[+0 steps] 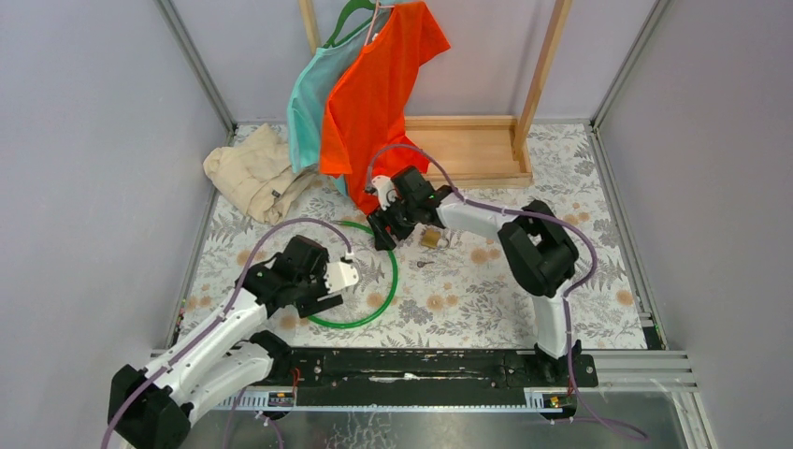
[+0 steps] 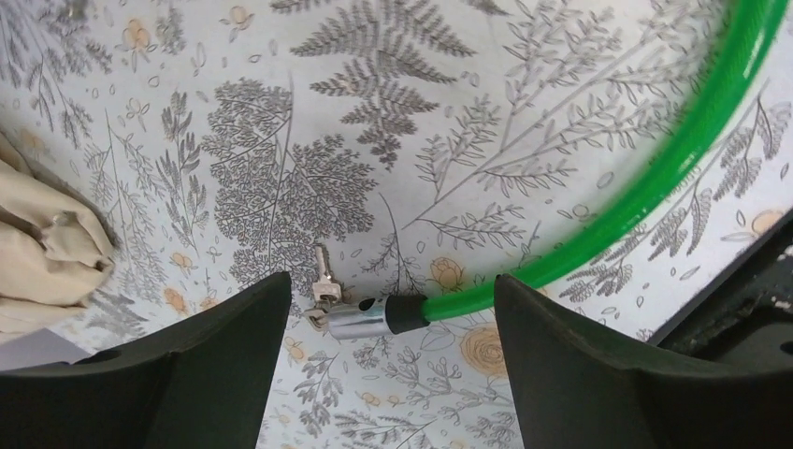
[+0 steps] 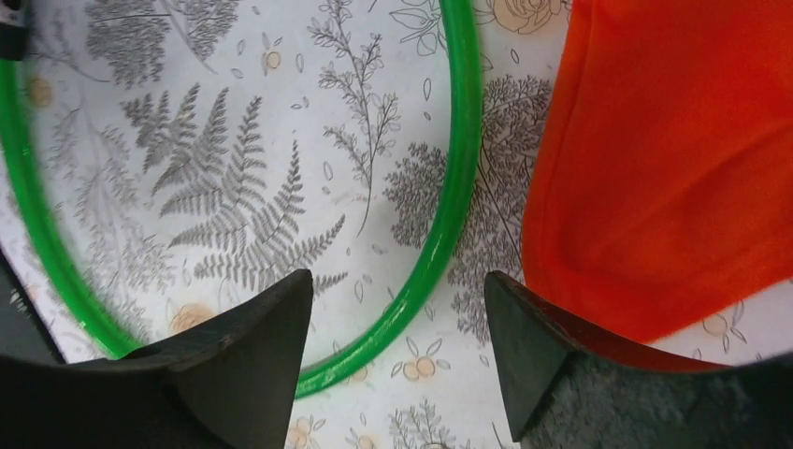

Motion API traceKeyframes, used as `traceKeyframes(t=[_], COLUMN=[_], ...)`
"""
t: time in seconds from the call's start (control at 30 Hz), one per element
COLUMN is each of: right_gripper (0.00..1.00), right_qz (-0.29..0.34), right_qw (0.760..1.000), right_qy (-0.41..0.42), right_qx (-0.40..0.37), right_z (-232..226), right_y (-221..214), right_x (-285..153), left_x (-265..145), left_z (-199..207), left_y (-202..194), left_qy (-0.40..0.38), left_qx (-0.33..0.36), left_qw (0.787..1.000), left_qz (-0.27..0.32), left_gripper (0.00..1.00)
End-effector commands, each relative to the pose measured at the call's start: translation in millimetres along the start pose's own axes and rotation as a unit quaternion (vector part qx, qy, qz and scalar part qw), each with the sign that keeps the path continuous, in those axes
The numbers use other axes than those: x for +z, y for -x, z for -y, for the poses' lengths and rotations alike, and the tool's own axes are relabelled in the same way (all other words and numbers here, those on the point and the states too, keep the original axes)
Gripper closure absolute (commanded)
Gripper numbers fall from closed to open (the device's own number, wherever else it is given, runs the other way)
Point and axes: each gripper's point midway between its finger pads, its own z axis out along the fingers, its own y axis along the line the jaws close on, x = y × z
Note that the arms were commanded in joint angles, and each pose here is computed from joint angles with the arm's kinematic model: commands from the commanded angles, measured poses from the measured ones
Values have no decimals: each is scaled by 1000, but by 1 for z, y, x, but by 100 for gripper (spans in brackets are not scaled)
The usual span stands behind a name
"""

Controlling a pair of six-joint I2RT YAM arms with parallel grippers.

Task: Lock with the key
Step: Adjust the lock at the center of the board, then pick up the lock from the center of the board.

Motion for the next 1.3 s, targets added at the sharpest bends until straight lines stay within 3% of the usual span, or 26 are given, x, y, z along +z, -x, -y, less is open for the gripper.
traceKeyframes(t=[0.0, 0.33, 0.73, 0.83, 1.0, 1.27], right_gripper=[28, 39, 61, 67, 99, 100], right_qz=[-18, -45, -50, -41, -21, 44], right_qw=[999, 994, 981, 980, 982, 986], right_qy=[-43, -76, -155, -164, -167, -157], right_qx=[-7, -56, -103, -102, -83, -28], right_z=[9, 15, 35, 32, 24, 17], right_y=[8, 4, -5, -1, 6, 22], right_x=[14, 44, 46, 34, 12, -40], left_x=[-6, -18, -9, -8, -6, -2], left_z=[-22, -63, -74, -77, -84, -85], left_y=[31, 35, 0, -5, -4, 2], left_qy=[7, 53, 70, 75, 75, 53], left_qx=[-64, -196, -319, -325, -323, -302], left_qw=[994, 969, 941, 939, 940, 948], left_qz=[88, 144, 91, 83, 78, 83], left_gripper=[13, 10, 10, 10, 10, 10])
